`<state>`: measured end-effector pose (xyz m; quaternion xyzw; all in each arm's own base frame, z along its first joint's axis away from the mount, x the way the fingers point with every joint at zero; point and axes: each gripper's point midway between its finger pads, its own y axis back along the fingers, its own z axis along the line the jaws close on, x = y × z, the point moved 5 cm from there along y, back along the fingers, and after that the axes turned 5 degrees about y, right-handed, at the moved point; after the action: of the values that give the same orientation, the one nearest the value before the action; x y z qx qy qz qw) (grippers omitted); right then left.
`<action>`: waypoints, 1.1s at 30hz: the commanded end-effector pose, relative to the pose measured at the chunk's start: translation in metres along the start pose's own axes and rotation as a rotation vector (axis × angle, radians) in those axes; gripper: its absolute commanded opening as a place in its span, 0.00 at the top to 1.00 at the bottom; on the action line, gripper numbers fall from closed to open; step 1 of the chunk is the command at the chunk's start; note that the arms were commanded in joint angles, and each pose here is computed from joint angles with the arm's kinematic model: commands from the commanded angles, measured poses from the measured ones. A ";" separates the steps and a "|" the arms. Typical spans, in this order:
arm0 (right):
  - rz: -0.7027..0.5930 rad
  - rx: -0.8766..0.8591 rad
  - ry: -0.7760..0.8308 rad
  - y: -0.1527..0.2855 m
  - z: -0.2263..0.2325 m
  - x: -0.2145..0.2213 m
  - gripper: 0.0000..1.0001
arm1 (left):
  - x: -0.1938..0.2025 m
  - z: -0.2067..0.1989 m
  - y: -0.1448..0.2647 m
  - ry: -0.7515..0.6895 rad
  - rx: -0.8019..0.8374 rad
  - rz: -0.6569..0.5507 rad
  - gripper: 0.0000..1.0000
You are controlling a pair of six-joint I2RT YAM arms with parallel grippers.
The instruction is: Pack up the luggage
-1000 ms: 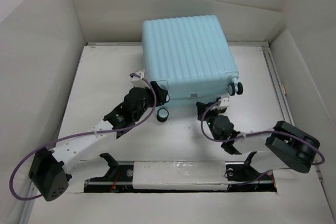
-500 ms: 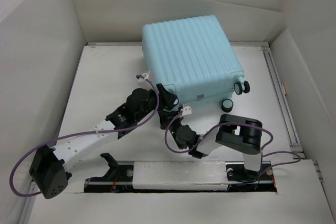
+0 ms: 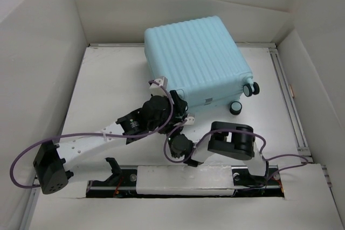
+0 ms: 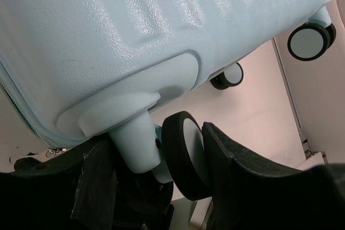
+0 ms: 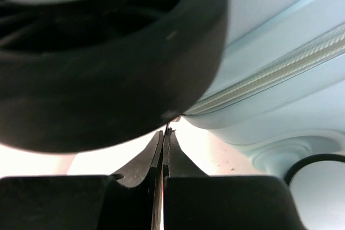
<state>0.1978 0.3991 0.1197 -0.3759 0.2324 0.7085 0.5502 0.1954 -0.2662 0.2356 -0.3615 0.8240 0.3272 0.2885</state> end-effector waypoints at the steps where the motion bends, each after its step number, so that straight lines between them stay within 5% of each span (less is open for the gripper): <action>1: 0.012 -0.534 -0.330 0.045 0.120 -0.018 1.00 | -0.018 -0.160 0.071 0.094 0.778 0.096 1.00; 9: 0.077 -0.559 -0.284 0.076 0.107 -0.015 1.00 | -0.028 -0.167 0.075 0.078 0.739 0.060 0.99; 10: 0.092 -0.550 -0.263 0.086 0.101 -0.015 0.95 | -0.036 -0.163 0.072 0.058 0.690 0.012 0.92; 11: 0.120 -0.508 -0.216 0.093 0.079 -0.012 0.77 | -0.038 -0.156 0.072 0.034 0.641 0.011 0.82; 12: 0.120 -0.504 -0.221 0.099 0.075 -0.021 0.67 | -0.048 -0.157 0.078 0.026 0.629 -0.019 0.60; 13: 0.132 -0.498 -0.209 0.105 0.069 -0.023 0.59 | -0.067 -0.150 0.083 0.030 0.596 -0.080 0.50; 17: 0.176 -0.451 -0.162 0.130 0.041 -0.034 0.37 | -0.103 -0.119 0.099 0.011 0.465 -0.209 0.26; 21: 0.275 -0.461 -0.085 0.151 0.040 -0.034 0.28 | -0.112 -0.065 0.112 0.002 0.232 -0.307 0.24; 24: 0.397 -0.409 0.071 0.165 0.045 -0.027 0.26 | -0.094 -0.026 0.117 0.041 0.158 -0.319 0.33; 26: 0.449 -0.327 0.238 0.167 0.046 -0.034 0.24 | -0.061 0.003 0.105 0.028 0.117 -0.264 0.43; 33: 0.512 -0.127 0.390 0.183 0.022 -0.090 0.22 | 0.030 0.073 0.076 0.083 0.027 -0.101 0.57</action>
<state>0.0137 0.3567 0.2138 -0.4372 0.2523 0.8138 0.2880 0.1410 -0.1842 0.2332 -0.4230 0.8087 0.2694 0.3074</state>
